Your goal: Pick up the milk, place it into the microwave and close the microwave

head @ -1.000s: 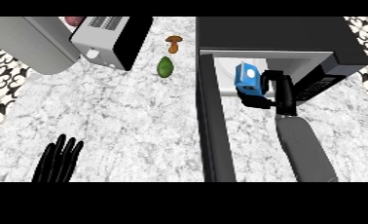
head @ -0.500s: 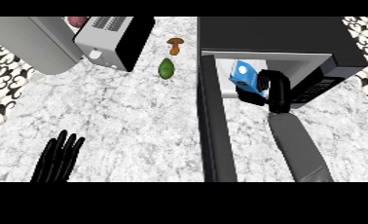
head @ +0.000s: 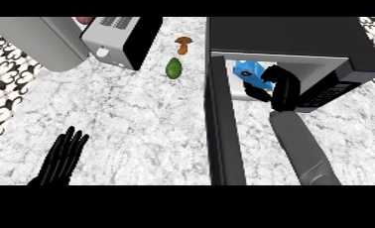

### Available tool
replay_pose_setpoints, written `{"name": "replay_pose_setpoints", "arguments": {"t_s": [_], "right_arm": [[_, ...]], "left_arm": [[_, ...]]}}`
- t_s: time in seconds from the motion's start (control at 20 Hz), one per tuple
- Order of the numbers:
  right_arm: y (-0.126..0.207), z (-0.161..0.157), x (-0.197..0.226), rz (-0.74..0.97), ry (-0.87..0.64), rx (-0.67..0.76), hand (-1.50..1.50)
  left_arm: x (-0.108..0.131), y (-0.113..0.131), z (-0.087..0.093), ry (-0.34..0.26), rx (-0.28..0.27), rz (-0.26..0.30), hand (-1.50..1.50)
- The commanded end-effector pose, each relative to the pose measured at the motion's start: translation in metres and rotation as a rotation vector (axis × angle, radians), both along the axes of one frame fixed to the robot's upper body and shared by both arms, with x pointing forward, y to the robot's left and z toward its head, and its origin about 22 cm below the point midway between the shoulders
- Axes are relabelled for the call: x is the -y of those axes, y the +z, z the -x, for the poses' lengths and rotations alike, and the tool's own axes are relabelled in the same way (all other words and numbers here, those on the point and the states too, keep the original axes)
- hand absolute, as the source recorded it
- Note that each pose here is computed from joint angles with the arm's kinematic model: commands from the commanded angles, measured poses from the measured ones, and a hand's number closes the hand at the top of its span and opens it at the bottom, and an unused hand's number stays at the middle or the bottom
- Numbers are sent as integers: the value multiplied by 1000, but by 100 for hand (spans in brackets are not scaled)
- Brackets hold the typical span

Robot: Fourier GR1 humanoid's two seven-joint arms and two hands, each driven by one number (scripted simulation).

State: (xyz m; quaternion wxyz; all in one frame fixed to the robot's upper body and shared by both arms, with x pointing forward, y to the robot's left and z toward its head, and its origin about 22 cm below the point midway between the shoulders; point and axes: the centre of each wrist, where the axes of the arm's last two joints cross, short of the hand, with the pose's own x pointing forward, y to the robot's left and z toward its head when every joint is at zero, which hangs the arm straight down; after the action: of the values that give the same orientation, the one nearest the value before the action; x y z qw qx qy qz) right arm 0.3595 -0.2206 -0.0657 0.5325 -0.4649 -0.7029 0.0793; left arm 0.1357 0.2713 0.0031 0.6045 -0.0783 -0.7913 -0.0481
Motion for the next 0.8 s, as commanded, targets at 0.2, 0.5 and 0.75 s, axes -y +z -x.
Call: {"name": "replay_pose_setpoints", "arguments": {"t_s": [0.2, 0.5, 0.75], "right_arm": [[54, -42, 49, 160, 30, -40, -150], [44, -38, 34, 139, 117, -96, -150], [46, -39, 14, 53, 204, -71, -150]], "left_arm": [[11, -1, -3, -10, -4, -34, -150], [12, 0, -4, -40, 13, -40, -150], [15, -2, -7, -62, 6, -13, -150]]}}
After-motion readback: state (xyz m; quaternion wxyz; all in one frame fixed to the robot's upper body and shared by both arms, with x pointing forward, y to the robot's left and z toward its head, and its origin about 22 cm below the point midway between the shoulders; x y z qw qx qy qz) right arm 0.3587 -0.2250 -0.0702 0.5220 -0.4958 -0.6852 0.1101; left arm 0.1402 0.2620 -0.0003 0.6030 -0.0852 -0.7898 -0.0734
